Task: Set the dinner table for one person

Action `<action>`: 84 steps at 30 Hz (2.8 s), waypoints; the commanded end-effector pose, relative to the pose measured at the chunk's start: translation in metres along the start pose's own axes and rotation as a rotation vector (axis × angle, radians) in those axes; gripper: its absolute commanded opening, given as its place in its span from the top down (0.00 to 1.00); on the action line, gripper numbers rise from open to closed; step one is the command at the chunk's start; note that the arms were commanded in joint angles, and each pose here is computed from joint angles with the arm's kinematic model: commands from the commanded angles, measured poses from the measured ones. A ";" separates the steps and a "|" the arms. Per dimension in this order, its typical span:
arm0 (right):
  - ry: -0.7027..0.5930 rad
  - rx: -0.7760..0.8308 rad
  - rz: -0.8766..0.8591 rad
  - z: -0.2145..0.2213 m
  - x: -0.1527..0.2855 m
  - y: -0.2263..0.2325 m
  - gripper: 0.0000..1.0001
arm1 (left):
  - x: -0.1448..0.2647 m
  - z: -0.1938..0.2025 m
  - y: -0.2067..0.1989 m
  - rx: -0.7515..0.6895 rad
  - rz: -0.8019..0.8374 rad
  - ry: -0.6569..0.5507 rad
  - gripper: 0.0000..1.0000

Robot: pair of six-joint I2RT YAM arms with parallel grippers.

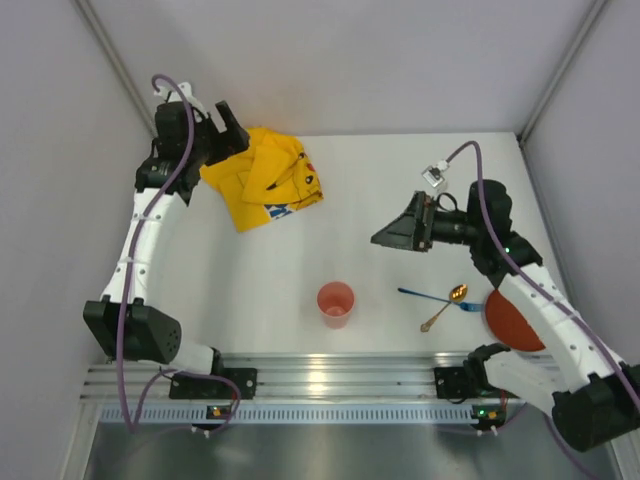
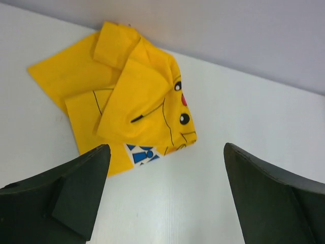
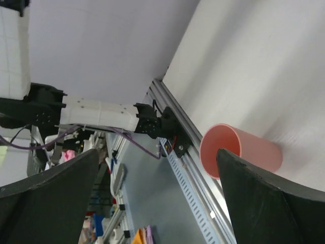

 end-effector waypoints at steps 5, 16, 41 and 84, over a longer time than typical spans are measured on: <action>0.081 0.136 0.148 -0.051 -0.027 -0.024 0.00 | 0.014 0.003 -0.026 0.028 0.108 -0.105 0.01; 0.154 0.178 0.299 -0.118 -0.061 -0.051 0.00 | -0.108 0.126 0.107 0.117 -0.479 0.318 0.01; 0.205 0.040 0.608 -0.108 -0.243 -0.289 0.00 | -0.114 0.299 0.149 -0.067 -0.565 0.783 1.00; 0.424 -0.062 1.015 -0.034 -0.052 -0.249 0.00 | -0.006 0.358 0.127 -0.251 -0.484 1.019 1.00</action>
Point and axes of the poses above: each gripper's point midway between its finger pads, its own x axis back along the fingers, its own y axis along the line the jaws close on, z = x × y, the point moved 4 cm from there along x, back along the fingers, and after that the axes turned 11 degrees about x, right-handed, at the moved point
